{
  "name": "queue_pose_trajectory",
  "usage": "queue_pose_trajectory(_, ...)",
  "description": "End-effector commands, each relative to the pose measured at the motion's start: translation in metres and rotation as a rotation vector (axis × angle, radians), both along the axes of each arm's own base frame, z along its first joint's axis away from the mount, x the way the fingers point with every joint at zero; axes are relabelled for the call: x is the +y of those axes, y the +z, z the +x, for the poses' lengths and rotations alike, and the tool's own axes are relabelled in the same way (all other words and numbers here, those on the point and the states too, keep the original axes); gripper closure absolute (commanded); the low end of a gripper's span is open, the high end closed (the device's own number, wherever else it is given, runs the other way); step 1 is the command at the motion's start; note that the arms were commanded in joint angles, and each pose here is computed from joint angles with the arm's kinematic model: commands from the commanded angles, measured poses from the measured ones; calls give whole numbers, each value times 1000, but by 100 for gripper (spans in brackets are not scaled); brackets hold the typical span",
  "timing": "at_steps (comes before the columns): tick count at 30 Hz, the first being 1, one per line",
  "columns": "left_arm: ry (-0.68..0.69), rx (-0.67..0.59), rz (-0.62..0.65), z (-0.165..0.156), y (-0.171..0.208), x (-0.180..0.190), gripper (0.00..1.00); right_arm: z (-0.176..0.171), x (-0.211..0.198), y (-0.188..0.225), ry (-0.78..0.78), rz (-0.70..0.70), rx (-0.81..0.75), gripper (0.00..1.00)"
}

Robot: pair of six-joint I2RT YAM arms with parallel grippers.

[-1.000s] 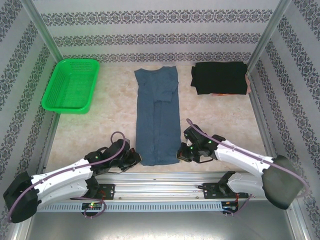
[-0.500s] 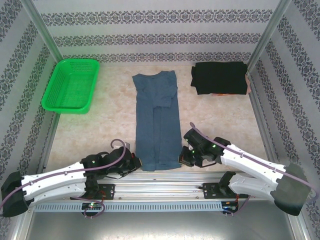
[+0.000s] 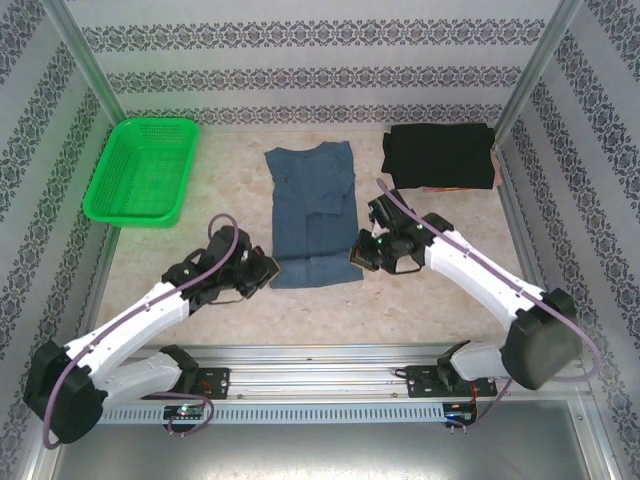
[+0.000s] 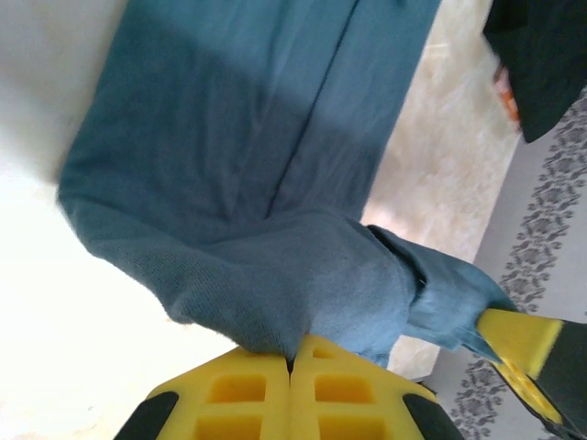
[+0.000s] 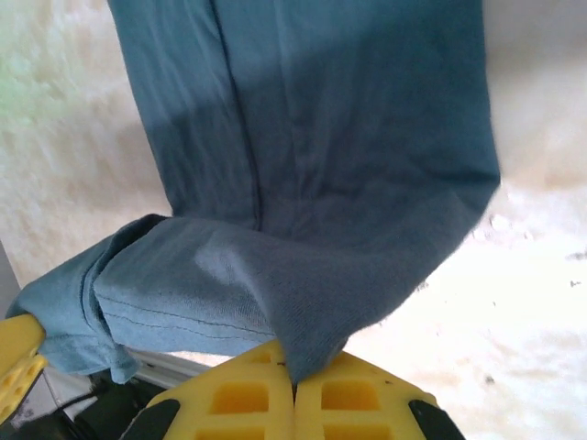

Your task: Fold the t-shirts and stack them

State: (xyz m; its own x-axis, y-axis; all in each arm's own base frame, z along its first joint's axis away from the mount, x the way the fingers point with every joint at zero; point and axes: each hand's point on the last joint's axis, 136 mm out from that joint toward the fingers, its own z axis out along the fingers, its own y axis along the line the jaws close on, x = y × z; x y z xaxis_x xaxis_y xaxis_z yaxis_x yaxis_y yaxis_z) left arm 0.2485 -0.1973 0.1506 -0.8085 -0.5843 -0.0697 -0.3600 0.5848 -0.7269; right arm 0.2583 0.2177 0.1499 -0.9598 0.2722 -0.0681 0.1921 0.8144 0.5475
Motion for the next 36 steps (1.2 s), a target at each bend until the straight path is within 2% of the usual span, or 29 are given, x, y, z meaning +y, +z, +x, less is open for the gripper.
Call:
queue_pose_trajectory(1, -86, -69, -34, 22, 22, -3, 100, 25, 0, 8, 50, -1, -22, 100)
queue_pose_trajectory(8, -100, -64, -59, 72, 20, 1, 100, 76, 0, 2, 56, -8, -15, 100)
queue_pose_trajectory(17, -119, -56, -51, 127, 7, 3, 100, 119, -11, -13, 37, -20, -3, 100)
queue_pose_trajectory(28, -114, -35, -44, 165, -12, 11, 100, 164, -13, -25, 45, -29, 2, 100)
queue_pose_trajectory(36, -107, -8, -57, 187, -39, 11, 100, 187, -14, -52, 26, -35, 41, 100)
